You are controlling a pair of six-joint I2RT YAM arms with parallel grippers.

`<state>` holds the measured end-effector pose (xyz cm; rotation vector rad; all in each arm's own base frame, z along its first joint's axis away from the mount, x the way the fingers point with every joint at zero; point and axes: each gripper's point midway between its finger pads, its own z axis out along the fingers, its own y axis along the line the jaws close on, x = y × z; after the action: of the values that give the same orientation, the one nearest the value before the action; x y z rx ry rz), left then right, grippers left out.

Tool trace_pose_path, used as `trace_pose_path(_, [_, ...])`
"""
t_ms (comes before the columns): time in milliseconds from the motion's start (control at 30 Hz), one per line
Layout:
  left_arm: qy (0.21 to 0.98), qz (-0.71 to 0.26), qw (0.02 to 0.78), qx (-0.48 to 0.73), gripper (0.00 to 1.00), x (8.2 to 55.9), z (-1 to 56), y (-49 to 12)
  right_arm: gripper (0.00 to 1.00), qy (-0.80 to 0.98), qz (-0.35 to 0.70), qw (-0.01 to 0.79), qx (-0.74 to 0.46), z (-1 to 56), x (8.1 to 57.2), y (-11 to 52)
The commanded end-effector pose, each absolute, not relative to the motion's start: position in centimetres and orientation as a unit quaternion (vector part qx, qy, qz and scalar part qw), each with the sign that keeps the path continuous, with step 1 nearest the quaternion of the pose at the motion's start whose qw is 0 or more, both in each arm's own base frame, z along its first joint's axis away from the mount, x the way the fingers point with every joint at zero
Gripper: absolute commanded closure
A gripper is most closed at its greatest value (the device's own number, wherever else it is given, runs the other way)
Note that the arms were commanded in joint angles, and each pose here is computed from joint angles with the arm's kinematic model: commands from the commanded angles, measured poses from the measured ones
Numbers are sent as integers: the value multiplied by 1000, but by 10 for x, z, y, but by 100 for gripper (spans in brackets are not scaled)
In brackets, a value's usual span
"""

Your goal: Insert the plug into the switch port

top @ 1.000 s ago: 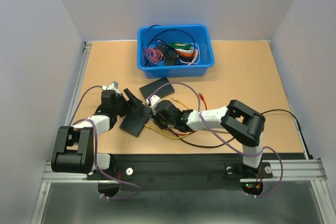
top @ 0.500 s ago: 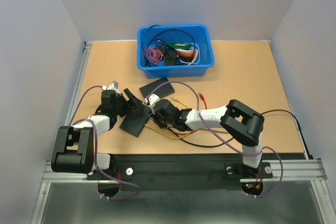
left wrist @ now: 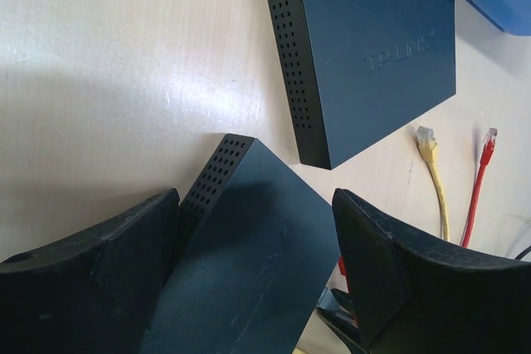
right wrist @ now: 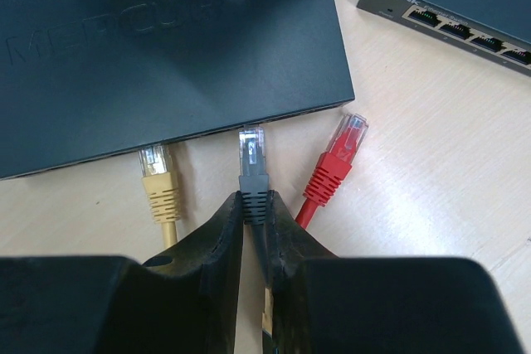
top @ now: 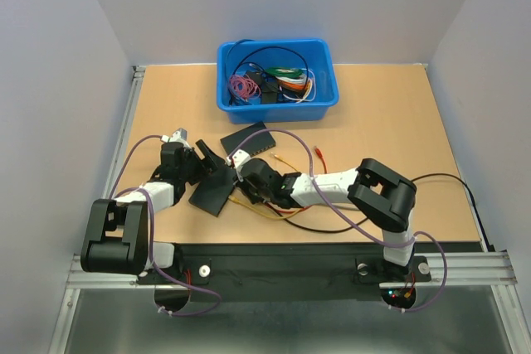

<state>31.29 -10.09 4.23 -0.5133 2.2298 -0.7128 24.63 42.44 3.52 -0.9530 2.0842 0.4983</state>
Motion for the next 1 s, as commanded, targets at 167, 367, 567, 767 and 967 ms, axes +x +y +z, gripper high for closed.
trace_pose_path(167, [875, -278, 348, -192, 14, 309, 39, -108, 100, 788, 230, 450, -353, 89, 257, 455])
trace_pose_path(367, [875, -277, 347, -191, 14, 309, 38, -109, 100, 790, 220, 457, -345, 90, 262, 453])
trace_pose_path(567, [876, -277, 347, -190, 14, 309, 38, -109, 100, 786, 207, 473, -340, 100, 269, 451])
trace_pose_path(767, [876, -276, 346, -190, 14, 309, 38, -108, 100, 784, 223, 462, -350, 98, 265, 458])
trace_pose_path(967, [876, -276, 346, -191, 13, 309, 38, -109, 100, 783, 234, 458, -351, 99, 259, 463])
